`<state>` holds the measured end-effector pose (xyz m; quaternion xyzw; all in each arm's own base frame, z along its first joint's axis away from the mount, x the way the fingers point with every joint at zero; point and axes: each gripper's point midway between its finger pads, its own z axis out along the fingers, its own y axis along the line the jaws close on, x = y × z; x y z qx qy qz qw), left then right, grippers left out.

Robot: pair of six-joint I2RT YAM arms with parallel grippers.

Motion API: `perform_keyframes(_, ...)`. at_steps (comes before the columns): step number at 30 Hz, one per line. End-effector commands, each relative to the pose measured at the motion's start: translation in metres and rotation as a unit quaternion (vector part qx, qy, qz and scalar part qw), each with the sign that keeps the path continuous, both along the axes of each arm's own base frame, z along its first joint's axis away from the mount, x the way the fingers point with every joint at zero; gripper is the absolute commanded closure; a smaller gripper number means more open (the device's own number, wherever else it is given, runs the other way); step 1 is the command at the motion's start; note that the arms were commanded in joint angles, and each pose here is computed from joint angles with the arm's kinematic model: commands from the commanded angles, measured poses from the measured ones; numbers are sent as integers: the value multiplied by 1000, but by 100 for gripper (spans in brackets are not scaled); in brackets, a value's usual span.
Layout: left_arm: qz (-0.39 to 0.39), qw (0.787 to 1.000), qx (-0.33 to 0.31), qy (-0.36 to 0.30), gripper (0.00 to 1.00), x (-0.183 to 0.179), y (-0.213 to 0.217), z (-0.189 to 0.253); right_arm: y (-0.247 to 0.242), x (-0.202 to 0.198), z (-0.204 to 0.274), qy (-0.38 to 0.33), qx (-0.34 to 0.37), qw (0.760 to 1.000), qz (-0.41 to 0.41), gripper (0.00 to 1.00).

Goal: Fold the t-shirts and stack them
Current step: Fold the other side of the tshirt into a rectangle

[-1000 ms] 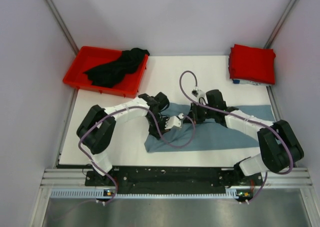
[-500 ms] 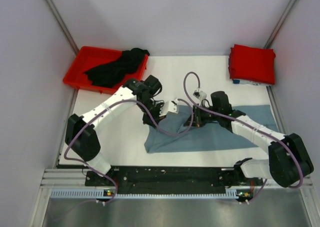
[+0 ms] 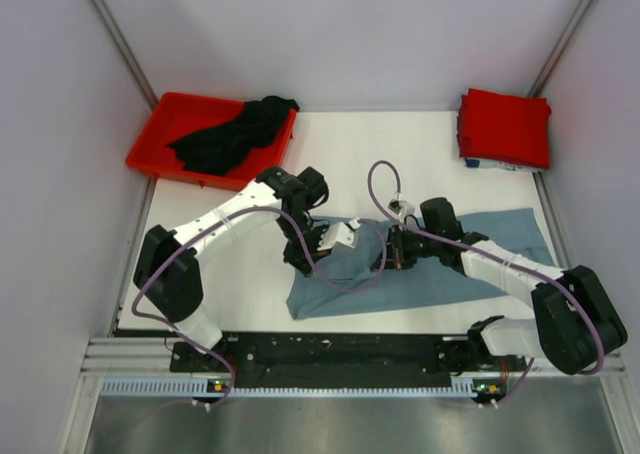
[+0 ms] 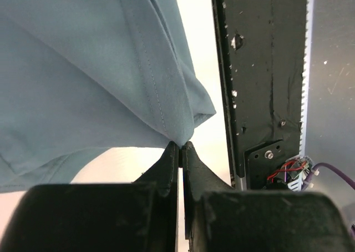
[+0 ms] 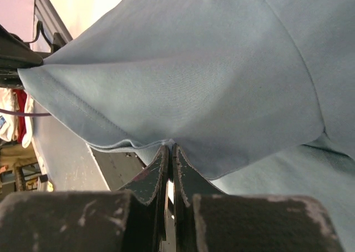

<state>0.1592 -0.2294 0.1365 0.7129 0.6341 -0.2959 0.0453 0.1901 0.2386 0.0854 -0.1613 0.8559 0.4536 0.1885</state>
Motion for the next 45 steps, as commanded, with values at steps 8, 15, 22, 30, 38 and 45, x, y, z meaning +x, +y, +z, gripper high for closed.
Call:
perform_keyframes(8, 183, 948, 25, -258, 100, 135, -4, 65, 4, 80, 90, -134, 1, 988, -72, 100)
perform_keyframes(15, 247, 871, 20, -423, 100, 206, 4, 128, 2, 111, 117, -170, -7, 982, -87, 100)
perform_keyframes(22, 213, 886, -12, -412, 100, 188, -2, 159, 0, 106, 119, -174, -7, 982, -79, 100)
perform_keyframes(30, 73, 976, -5, -207, 100, 79, 3, 108, -3, 76, 102, -144, -6, 988, -49, 100)
perform_keyframes(38, 22, 999, 34, -29, 100, 3, 21, 36, -5, 31, 53, -51, 16, 998, -30, 100)
perform_keyframes(45, -16, 998, 49, 39, 100, -26, 23, -23, 0, 7, 13, 9, 36, 998, -44, 100)
